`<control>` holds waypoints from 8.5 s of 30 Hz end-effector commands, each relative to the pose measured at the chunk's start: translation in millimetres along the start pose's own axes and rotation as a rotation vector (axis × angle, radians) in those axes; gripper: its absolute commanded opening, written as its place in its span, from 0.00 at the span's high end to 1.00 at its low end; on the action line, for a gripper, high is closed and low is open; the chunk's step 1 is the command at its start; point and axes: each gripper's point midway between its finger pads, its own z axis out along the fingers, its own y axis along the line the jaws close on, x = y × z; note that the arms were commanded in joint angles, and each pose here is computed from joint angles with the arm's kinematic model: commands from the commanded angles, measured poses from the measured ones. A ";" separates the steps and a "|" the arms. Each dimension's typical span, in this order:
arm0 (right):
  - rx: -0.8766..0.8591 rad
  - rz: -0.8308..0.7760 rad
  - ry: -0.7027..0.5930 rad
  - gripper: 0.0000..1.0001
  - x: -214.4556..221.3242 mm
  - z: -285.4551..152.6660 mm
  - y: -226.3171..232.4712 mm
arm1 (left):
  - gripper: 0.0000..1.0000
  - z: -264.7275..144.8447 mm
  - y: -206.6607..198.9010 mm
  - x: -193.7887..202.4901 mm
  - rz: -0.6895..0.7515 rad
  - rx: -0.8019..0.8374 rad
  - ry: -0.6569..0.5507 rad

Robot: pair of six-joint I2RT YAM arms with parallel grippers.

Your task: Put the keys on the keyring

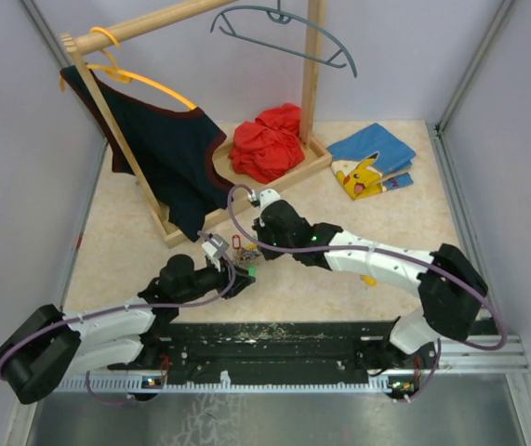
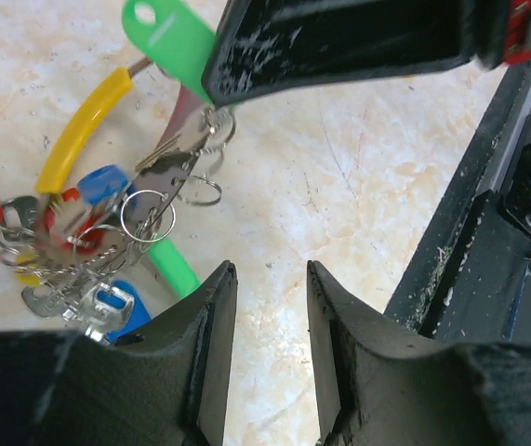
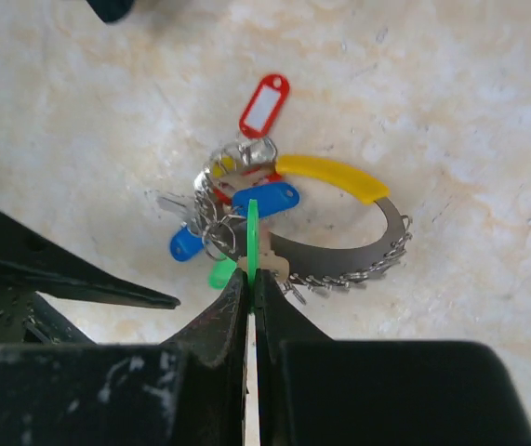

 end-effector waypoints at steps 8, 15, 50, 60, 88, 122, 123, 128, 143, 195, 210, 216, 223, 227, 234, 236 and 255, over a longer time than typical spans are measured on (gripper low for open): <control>-0.120 -0.127 -0.321 1.00 -64.5 -41.1 22.6 | 0.58 -3.0 -0.1 -54.3 0.109 -0.044 -0.171; -0.125 -0.184 -0.331 1.00 -65.6 -43.3 21.0 | 0.56 -3.0 -5.4 -73.3 0.200 -0.028 -0.208; -0.052 -0.071 -0.251 1.00 -69.3 -45.0 13.2 | 0.44 49.5 5.2 -56.8 0.207 0.032 -0.152; -0.093 -0.048 -0.232 1.00 -64.7 -44.4 21.9 | 0.50 60.9 -2.9 -59.6 0.225 0.100 -0.186; -0.205 -0.140 -0.223 0.78 -63.1 -55.3 21.7 | 1.00 41.1 -19.2 -61.9 0.253 0.279 -0.227; -0.620 -0.271 -0.527 0.72 -45.1 -78.2 25.6 | 0.99 27.0 -16.0 -84.4 0.134 0.217 -0.270; -0.623 -0.275 -0.511 0.72 -43.6 -74.5 26.0 | 0.98 26.7 -16.7 -84.8 0.136 0.221 -0.267; -0.597 -0.277 -0.498 0.70 -50.4 -66.6 23.2 | 0.94 26.7 -22.6 -86.2 0.134 0.246 -0.246; -0.591 -0.334 -0.293 0.67 -23.6 -31.6 16.2 | 0.90 34.7 -31.1 -79.0 0.144 0.315 -0.154; -0.495 -0.660 -0.078 1.00 -21.2 -29.9 9.2 | 0.45 29.0 17.3 -70.3 0.159 0.222 -0.122; -0.243 -0.216 0.045 0.68 -14.1 24.0 -12.8 | 0.44 17.3 66.7 -26.8 -0.140 -0.110 0.062; -0.200 -0.135 0.088 0.69 -12.4 51.3 -15.9 | 0.46 21.7 65.9 -11.8 -0.198 -0.092 0.111; -0.169 -0.104 0.158 0.70 -2.2 67.1 -20.3 | 0.47 24.0 67.4 -2.6 -0.205 -0.084 0.136; -0.172 -0.094 0.187 0.71 4.7 67.0 -19.8 | 0.47 24.5 67.5 -1.3 -0.200 -0.081 0.140; -0.180 -0.083 0.245 0.71 19.3 69.2 -20.1 | 0.48 25.9 65.5 0.8 -0.205 -0.063 0.147; -0.175 -0.083 0.260 0.72 23.1 70.5 -21.4 | 0.48 26.2 65.3 2.0 -0.210 -0.061 0.151; -0.257 -0.200 0.201 1.00 2.6 45.2 -10.9 | 0.49 26.5 60.5 -14.6 -0.202 -0.041 0.086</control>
